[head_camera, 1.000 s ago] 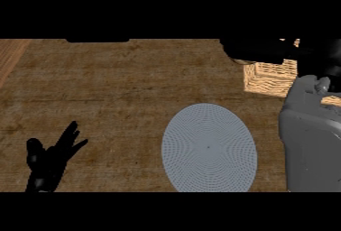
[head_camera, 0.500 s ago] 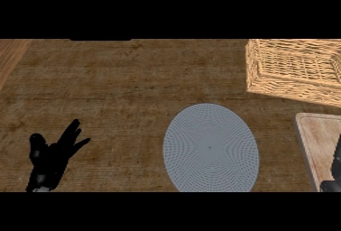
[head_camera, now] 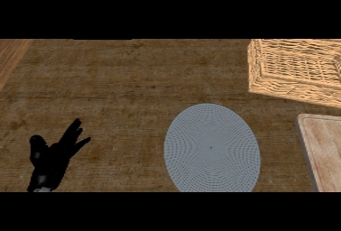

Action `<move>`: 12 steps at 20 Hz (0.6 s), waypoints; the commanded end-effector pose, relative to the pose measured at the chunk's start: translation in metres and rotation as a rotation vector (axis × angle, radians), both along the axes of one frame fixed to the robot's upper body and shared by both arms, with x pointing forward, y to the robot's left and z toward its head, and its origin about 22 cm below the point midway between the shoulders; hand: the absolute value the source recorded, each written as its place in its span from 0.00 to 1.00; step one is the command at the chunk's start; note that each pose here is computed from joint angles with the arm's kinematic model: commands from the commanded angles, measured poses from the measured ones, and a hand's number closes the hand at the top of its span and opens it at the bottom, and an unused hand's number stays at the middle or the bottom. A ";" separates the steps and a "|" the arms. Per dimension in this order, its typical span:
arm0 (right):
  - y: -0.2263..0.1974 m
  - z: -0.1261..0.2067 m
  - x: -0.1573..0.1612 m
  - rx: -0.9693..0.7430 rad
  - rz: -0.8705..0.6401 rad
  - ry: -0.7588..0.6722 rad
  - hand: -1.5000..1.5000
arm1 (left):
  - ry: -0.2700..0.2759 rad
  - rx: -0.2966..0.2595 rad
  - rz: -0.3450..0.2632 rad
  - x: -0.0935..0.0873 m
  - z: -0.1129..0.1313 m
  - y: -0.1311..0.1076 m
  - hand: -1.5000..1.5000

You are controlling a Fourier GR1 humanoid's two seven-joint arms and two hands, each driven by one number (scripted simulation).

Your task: Pick the cupcake from the placemat and place it in the basket

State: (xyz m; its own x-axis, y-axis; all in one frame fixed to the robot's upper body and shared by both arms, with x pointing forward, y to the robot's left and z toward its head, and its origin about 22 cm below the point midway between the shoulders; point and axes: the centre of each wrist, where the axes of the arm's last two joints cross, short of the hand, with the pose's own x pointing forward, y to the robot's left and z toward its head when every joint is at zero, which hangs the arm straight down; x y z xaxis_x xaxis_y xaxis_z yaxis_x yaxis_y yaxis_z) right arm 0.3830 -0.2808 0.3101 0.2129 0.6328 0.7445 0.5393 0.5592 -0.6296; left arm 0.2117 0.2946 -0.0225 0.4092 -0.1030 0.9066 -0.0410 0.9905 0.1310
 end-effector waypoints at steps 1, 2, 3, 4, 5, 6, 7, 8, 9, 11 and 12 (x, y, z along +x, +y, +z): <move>-0.002 -0.026 0.022 0.018 -0.006 -0.005 1.00 | 0.133 0.005 0.005 -0.016 -0.028 -0.005 0.50; -0.025 -0.027 0.019 0.044 0.002 -0.009 1.00 | 0.127 0.006 0.006 -0.001 -0.025 0.003 0.50; -0.036 -0.044 0.022 0.049 -0.004 0.010 1.00 | 0.109 0.020 0.014 -0.007 -0.027 -0.012 0.50; -0.023 -0.041 0.024 0.073 0.000 0.000 1.00 | 0.135 0.009 0.032 -0.004 -0.028 0.011 0.50; -0.030 -0.051 0.028 0.119 -0.023 -0.010 1.00 | 0.127 0.016 0.001 -0.005 -0.024 -0.016 0.50; -0.045 -0.053 0.026 0.128 -0.004 -0.012 1.00 | 0.123 0.009 0.016 -0.011 -0.030 0.009 0.50; -0.037 -0.053 0.029 0.229 0.003 -0.057 1.00 | 0.126 -0.004 0.004 -0.007 -0.027 -0.009 0.50; -0.060 -0.063 0.026 0.248 0.000 -0.060 1.00 | 0.115 0.004 0.027 0.007 -0.023 0.008 0.50; -0.043 -0.070 0.035 0.232 0.005 -0.033 1.00 | 0.125 -0.003 -0.005 0.001 -0.024 0.003 0.50; -0.056 -0.083 0.034 0.228 -0.002 -0.040 1.00 | 0.130 0.016 0.017 -0.005 -0.026 -0.008 0.50; -0.075 -0.082 0.027 0.253 0.011 -0.050 1.00 | 0.141 -0.001 0.010 -0.013 -0.035 -0.008 0.50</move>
State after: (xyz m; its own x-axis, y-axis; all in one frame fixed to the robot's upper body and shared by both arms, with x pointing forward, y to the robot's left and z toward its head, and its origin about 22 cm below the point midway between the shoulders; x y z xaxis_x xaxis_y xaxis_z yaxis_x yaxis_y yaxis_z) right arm 0.4126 -0.3330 0.2459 0.1829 0.4705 0.8633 0.5576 0.6735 -0.4852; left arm 0.2162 0.2959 -0.0259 0.4134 -0.1122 0.9036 -0.0513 0.9879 0.1461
